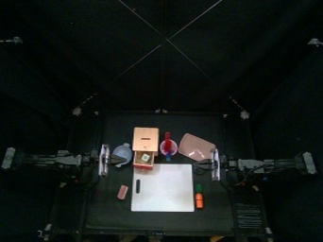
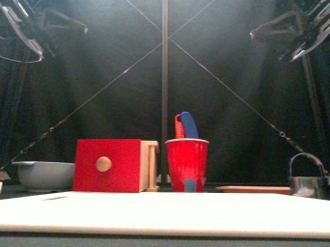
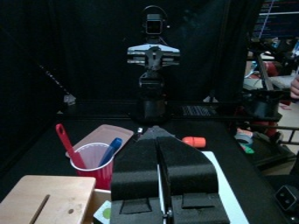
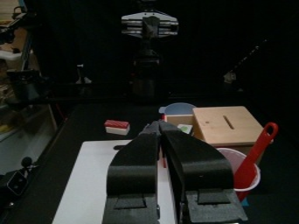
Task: Place sushi on board then cut the sushi with the knife then place the pieces on the plate
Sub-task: Place the sushi on the board
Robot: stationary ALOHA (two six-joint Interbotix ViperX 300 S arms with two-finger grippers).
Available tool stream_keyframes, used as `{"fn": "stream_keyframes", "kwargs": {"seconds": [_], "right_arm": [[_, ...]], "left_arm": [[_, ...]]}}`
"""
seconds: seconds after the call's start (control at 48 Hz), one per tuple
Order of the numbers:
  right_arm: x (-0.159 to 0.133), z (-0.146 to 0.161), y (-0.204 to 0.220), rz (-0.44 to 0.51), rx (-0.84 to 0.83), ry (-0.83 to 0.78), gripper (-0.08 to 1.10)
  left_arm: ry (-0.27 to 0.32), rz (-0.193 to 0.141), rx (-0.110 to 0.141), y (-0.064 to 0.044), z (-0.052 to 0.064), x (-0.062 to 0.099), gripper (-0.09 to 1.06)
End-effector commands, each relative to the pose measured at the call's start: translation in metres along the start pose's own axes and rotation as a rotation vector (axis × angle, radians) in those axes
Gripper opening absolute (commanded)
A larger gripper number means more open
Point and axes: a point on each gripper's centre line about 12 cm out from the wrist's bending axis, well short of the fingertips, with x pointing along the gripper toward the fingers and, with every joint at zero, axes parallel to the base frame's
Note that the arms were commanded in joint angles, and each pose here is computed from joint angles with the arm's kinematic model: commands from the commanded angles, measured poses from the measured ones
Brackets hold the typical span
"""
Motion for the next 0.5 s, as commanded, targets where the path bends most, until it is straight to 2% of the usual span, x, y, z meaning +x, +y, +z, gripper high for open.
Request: {"fn": "stream_keyframes", "kwargs": {"seconds": [0.021, 0.104, 0.167, 0.333, 0.5], "right_arm": [[0.013, 0.006, -0.001, -0.006, 0.016, 0.006, 0.13], [0.036, 0.008, 0.0, -0.001, 0.009, 0.044, 0.14], [0.057, 0.011, 0.0, 0.002, 0.006, 0.069, 0.14], [0.118, 0.008, -0.002, -0.004, 0.002, 0.137, 0.19], [0.165, -0.007, -0.008, -0.02, 0.0, 0.213, 0.39]], "left_arm": [[-0.068, -0.023, 0.018, -0.005, 0.016, 0.014, 0.02], [-0.06, -0.03, 0.042, -0.005, 0.014, 0.021, 0.04], [-0.051, -0.03, 0.048, -0.005, 0.012, 0.025, 0.05], [-0.026, -0.034, 0.035, -0.006, 0.006, 0.033, 0.05], [-0.04, -0.037, 0.018, -0.008, 0.003, 0.033, 0.05]]}}
